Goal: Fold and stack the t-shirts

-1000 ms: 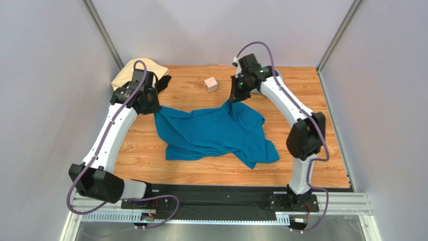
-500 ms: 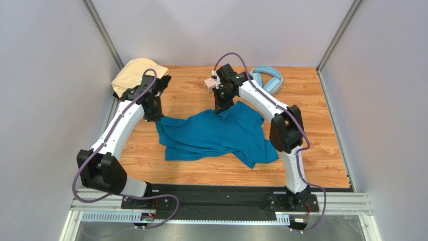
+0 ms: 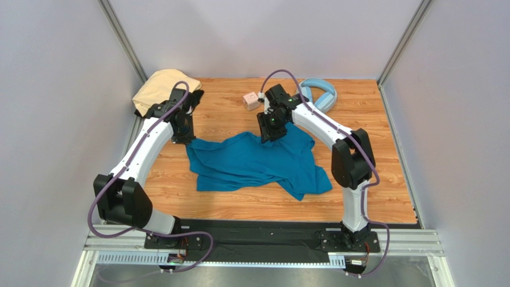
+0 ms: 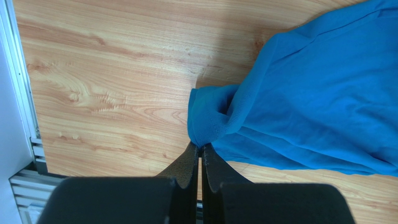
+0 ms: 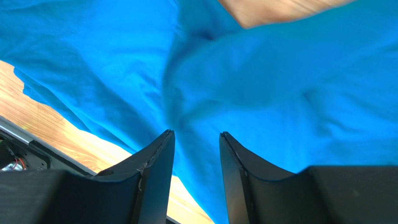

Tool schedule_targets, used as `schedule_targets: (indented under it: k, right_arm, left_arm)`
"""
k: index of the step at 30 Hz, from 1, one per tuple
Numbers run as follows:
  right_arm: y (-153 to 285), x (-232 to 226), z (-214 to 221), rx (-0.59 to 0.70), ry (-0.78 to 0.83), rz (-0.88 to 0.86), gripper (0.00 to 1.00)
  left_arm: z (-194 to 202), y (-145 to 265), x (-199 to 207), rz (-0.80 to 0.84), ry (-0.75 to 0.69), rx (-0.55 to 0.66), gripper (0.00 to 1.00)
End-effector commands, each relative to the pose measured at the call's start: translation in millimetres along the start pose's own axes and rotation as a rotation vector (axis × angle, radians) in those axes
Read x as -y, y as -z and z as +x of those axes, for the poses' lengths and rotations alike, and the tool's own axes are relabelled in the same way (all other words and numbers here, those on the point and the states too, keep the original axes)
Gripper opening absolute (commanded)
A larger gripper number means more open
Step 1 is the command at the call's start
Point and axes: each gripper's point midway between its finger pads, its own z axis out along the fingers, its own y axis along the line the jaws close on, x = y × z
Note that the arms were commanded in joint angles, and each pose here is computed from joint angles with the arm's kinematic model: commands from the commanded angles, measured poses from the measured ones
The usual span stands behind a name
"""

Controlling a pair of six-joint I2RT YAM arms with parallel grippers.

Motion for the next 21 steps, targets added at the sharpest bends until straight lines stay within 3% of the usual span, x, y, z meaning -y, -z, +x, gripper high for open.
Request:
schedule_targets:
  k: [1, 9, 15, 21]
  right_arm:
    - [60.1, 17.0, -47.1, 0.257, -0.011, 0.034, 0.46]
    - [61.1, 74.0, -31.2, 0.253, -0.140, 0.113, 0.46]
    - [26.8, 85.0, -21.2, 0.111, -0.149, 0.113, 0.44]
    - [8.8, 81.5, -24.0, 0.075, -0.176, 0.072, 0.44]
  left_arm:
    - [-12.7, 6.0, 0.9, 0.012, -0.017, 0.027, 0.00]
    - [-16.7, 5.5, 0.9, 0.008, -0.030, 0.030, 0.00]
    - [-15.5, 5.2, 0.6, 0.007, -0.036, 0.024, 0.00]
    - [-14.9, 8.0, -0.3, 0.005, -0.034, 0.020, 0.00]
